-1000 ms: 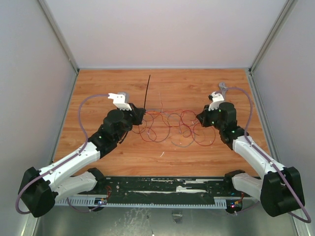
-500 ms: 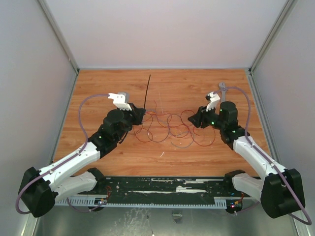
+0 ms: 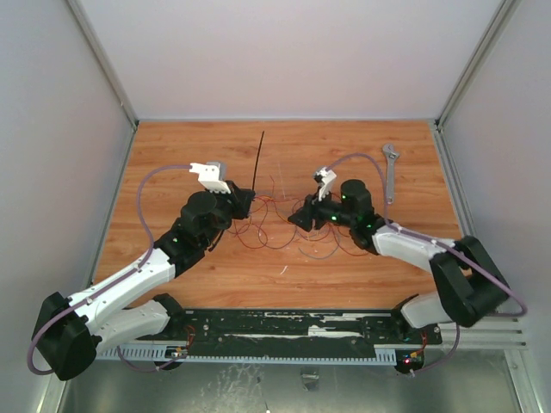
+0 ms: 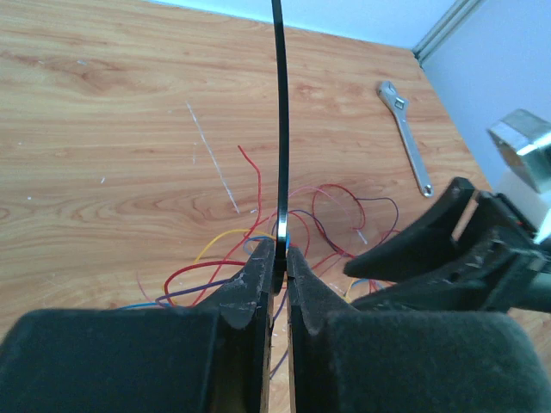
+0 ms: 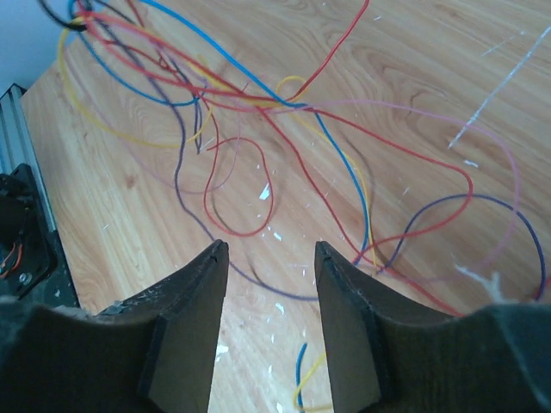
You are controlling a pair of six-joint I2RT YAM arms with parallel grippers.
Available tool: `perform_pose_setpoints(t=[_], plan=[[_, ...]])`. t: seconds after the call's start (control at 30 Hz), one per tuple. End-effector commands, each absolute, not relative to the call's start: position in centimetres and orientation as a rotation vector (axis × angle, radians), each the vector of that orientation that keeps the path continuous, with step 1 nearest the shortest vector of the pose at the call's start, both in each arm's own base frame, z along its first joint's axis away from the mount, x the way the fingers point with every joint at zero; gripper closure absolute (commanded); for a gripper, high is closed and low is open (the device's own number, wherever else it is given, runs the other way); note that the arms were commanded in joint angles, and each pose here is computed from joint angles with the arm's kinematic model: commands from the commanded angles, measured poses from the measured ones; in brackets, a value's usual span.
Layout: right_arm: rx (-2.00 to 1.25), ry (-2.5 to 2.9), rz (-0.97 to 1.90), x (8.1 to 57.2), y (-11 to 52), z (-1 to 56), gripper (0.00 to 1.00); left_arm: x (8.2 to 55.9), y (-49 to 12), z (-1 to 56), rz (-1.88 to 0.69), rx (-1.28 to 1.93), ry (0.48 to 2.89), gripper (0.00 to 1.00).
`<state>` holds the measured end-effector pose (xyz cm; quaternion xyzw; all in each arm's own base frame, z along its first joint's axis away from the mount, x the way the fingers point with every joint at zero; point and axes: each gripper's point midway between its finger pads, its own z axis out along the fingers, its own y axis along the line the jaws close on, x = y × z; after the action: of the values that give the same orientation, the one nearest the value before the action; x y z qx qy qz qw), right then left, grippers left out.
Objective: Zip-tie the wires
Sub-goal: Adjust the cable at the center of the board.
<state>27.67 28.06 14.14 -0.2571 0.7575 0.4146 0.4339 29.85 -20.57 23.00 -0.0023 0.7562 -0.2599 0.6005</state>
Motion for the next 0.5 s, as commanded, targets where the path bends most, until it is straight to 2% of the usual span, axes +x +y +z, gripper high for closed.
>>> perform_pose_setpoints(t=[0.0,0.3,0.47], plan=[[-0.640,1.752,1.020,30.7,30.6,16.5,0.53,30.1,-20.7,25.2,-0.633,-0.014,1.700,1.00],[-0.698,1.761,1.041,32.4,34.1,14.1,0.50,30.0,-20.8,25.2,-0.642,-0.019,1.700,1.00],[-0.712,1.773,1.052,32.7,35.2,13.0,0.53,30.0,-20.8,25.2,-0.643,-0.018,1.702,1.00]])
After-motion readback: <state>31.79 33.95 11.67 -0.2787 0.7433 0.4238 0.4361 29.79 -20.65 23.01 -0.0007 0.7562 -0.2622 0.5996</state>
